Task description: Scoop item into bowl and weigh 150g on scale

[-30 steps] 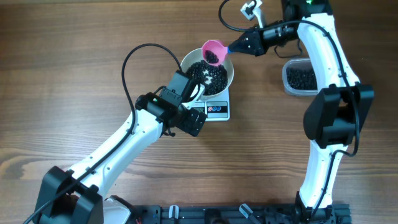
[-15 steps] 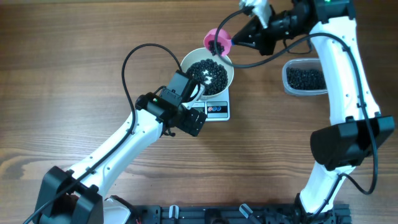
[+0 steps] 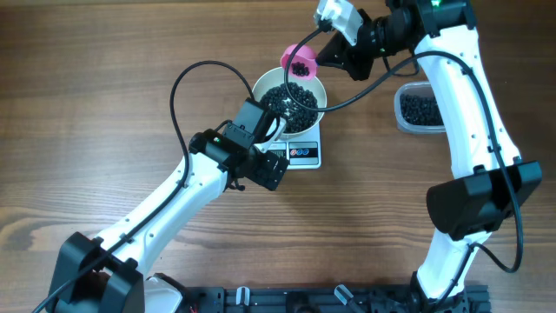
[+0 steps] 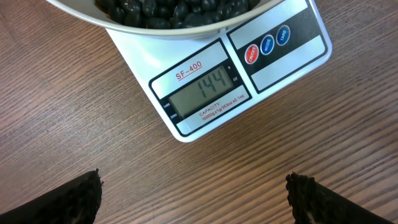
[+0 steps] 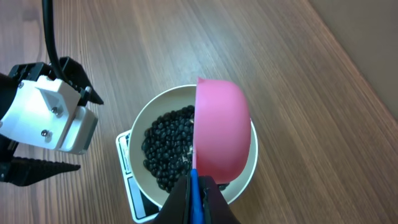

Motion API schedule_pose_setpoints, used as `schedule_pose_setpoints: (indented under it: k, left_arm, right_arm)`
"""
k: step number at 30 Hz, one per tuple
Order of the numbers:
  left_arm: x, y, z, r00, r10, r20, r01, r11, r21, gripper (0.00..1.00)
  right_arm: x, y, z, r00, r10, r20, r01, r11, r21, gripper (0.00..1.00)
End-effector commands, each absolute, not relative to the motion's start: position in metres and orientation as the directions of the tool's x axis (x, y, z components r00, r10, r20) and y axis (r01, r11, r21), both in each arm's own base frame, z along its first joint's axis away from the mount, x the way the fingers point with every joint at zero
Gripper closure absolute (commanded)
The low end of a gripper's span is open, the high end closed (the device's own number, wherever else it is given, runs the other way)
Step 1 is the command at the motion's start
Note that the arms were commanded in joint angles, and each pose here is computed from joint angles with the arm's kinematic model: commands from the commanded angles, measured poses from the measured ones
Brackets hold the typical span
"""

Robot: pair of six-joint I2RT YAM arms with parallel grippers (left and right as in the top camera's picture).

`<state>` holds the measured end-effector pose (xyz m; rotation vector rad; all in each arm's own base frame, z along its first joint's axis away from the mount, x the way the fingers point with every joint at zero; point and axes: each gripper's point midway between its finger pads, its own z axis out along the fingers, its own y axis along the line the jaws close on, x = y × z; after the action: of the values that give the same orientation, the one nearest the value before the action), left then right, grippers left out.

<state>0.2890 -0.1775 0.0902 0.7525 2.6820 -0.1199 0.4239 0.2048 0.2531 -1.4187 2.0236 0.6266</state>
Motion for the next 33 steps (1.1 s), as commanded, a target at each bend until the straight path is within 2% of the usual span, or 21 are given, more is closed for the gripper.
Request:
schedule_pose_setpoints:
  k: [1,9,12,15,17,33]
  left_arm:
    - [0.290,-0.176,0.094,-0.790,0.490,-0.369,0.523,0.852,0.012,0.00]
    - [0.290,-0.176,0.094,-0.790,0.490,-0.369,0.523,0.852,0.012,0.00]
    - [0.290,-0.176,0.094,-0.790,0.490,-0.369,0.523,0.852,0.012,0.00]
    - [0.290,-0.176,0.094,-0.790,0.490,-0.369,0.523,0.852,0.012,0.00]
    - [0.290,-0.176,0.094,-0.790,0.490,-0.369,0.523,0.852,0.012,0.00]
    - [0.290,-0.176,0.094,-0.790,0.490,-0.369,0.523,0.852,0.012,0.00]
  right_arm:
    - [0.430,0.206,0.260,-0.303,-0.637,-0.709,-0.927,0.368,0.065,0.96]
    - [0.433,0.206,0.260,-0.320,-0.629,-0.709,-0.919,0.388,0.070,0.96]
    - [0.447,0.198,0.258,-0.410,-0.603,-0.685,-0.862,0.501,0.075,0.96]
    - [0.432,0.213,0.267,-0.256,-0.618,-0.744,-0.942,0.332,0.049,0.96]
    - [0.442,0.203,0.261,-0.348,-0.617,-0.706,-0.898,0.435,0.063,0.96]
    - [0.442,0.204,0.261,-0.340,-0.618,-0.709,-0.901,0.430,0.058,0.96]
